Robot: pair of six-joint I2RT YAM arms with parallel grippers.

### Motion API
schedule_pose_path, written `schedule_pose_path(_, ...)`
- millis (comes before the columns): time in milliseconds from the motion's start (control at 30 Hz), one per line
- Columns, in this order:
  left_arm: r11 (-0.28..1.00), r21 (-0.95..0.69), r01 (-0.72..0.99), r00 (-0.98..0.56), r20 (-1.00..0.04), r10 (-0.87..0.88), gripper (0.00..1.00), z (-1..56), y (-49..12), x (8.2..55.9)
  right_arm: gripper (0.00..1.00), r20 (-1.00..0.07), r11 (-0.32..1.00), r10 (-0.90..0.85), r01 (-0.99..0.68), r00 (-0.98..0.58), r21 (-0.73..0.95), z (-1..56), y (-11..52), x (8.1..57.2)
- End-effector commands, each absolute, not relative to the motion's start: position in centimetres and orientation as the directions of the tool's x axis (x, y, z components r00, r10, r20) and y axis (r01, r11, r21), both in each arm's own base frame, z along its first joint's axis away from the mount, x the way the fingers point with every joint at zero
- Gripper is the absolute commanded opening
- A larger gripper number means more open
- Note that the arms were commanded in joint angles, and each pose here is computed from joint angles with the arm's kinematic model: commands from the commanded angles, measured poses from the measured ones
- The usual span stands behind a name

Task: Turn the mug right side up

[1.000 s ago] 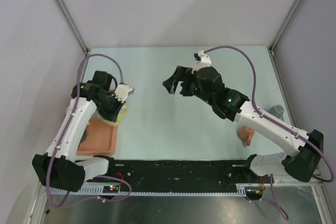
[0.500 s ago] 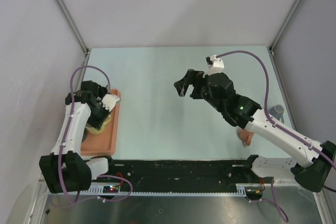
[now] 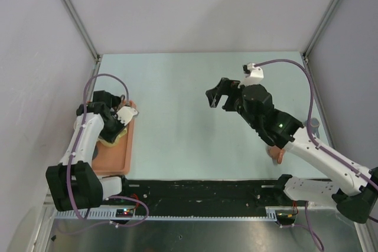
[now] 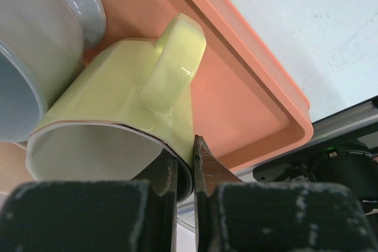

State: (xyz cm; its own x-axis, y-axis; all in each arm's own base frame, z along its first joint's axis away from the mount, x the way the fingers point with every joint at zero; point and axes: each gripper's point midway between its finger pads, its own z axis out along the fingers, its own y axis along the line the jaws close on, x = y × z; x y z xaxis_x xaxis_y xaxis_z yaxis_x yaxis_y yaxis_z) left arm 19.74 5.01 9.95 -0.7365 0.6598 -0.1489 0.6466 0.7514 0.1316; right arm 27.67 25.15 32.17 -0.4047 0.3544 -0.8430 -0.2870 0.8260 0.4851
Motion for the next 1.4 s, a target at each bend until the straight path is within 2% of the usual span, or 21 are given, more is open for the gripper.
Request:
schedule_pose_path(0, 0.719, 0.148, 0.679, -0.678, -0.249, 0.692, 0.0, 9.4, 4.4, 23.6, 1.0, -0.852, 0.846, 0.383, -0.235, -0.356, 0.478, 33.0, 22.7, 27.7)
schedule_pose_path(267, 0.714, 0.109, 0.692, -0.669, -0.275, 0.69, 0.0, 9.2, 3.6, 24.5, 1.0, -0.85, 0.875, 0.39, -0.147, -0.354, 0.462, 32.1, 19.7, 27.7)
schedule_pose_path(433, 0.703, 0.103, 0.704, -0.659, -0.276, 0.7, 0.09, 9.0, 3.5, 24.0, 1.0, -0.783, 0.873, 0.479, 0.12, -0.396, 0.473, 28.5, 14.4, 28.1)
schedule_pose_path(567, 0.7, 0.099, 0.707, -0.654, -0.285, 0.701, 0.17, 9.0, 3.2, 23.6, 1.0, -0.758, 0.852, 0.514, 0.34, -0.403, 0.397, 25.6, 9.2, 27.1)
schedule_pose_path(700, 0.698, 0.084, 0.712, -0.656, -0.274, 0.703, 0.1, 8.5, 3.3, 23.1, 1.0, -0.767, 0.853, 0.499, 0.387, -0.403, 0.351, 25.0, 7.3, 26.5)
schedule_pose_path(767, 0.701, 0.078, 0.709, -0.664, -0.262, 0.7, 0.11, 8.3, 3.4, 23.0, 1.0, -0.767, 0.853, 0.499, 0.383, -0.403, 0.354, 25.1, 7.2, 26.5)
schedule_pose_path(833, 0.709, 0.079, 0.701, -0.676, -0.245, 0.695, 0.16, 8.2, 3.8, 23.1, 1.0, -0.766, 0.853, 0.502, 0.377, -0.401, 0.361, 25.2, 7.3, 26.5)
schedule_pose_path(1033, 0.712, 0.115, 0.692, -0.673, -0.252, 0.695, 0.48, 9.2, 4.1, 23.4, 1.0, -0.763, 0.856, 0.505, 0.347, -0.403, 0.383, 25.4, 8.0, 27.0)
schedule_pose_path(1200, 0.725, 0.136, 0.675, -0.664, -0.317, 0.677, 0.59, 12.0, 3.5, 24.2, 1.0, -0.756, 0.858, 0.508, 0.322, -0.413, 0.4, 25.5, 8.7, 27.4)
schedule_pose_path(1367, 0.738, 0.122, 0.664, -0.632, -0.436, 0.641, 0.68, 16.3, 1.8, 25.6, 1.0, -0.749, 0.862, 0.503, 0.308, -0.431, 0.402, 25.2, 9.3, 27.5)
